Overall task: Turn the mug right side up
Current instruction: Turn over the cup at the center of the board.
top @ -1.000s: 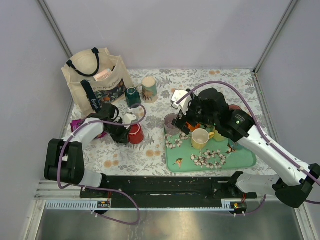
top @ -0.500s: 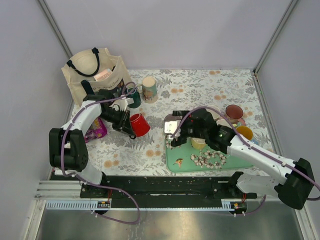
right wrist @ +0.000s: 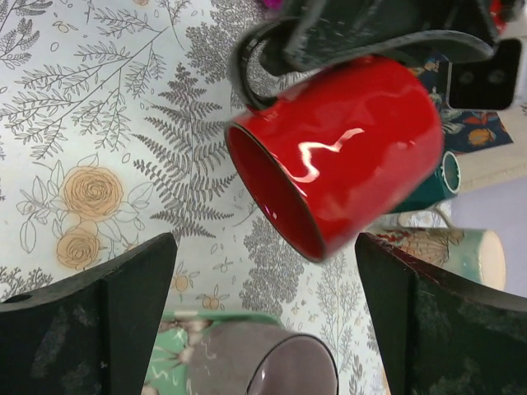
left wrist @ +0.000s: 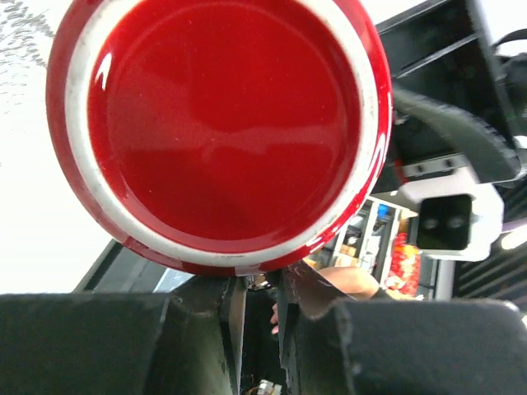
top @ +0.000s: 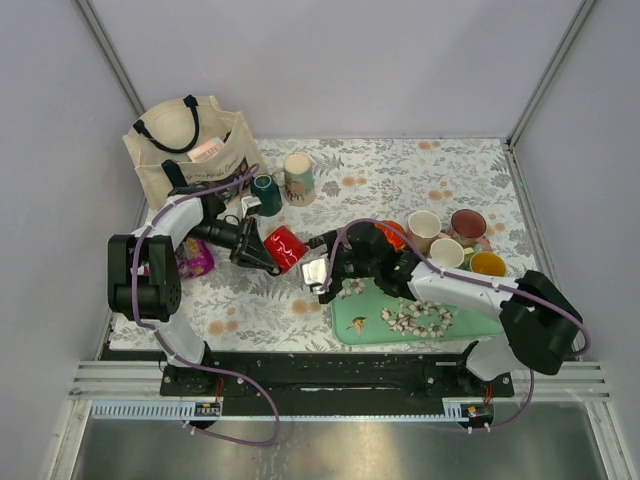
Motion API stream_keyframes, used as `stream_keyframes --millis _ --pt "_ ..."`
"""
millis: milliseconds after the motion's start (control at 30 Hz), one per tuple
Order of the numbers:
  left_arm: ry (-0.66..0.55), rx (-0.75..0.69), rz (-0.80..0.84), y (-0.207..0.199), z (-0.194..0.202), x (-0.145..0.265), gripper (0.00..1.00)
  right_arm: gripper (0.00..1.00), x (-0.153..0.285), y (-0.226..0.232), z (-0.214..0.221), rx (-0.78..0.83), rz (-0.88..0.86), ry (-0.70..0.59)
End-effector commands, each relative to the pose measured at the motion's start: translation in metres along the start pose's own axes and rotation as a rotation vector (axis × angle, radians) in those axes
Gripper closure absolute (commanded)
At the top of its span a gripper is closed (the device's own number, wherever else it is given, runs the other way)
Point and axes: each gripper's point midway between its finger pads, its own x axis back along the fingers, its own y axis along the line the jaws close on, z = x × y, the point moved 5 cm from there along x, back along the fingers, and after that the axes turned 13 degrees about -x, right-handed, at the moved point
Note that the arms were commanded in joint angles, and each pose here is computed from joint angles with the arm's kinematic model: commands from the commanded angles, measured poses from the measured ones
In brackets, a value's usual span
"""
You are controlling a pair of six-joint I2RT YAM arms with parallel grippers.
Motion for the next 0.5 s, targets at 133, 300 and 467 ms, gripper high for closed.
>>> stream_keyframes --millis 133,300,467 --pt "-0.11 0.096 0.242 -0.036 -0.004 0.004 1.0 0.08 -0.033 -0.035 -0.046 0.165 0.175 -0.167" --pt "-0.125 0.113 0.268 -0.039 -0.002 0.004 1.0 0.17 -0.032 -0.04 -0.053 0.179 0.197 -0.184" --pt "-0.143 0.202 0.432 -0.044 -0.004 0.005 1.0 0.47 -0.033 -0.039 -0.056 0.175 0.195 -0.199"
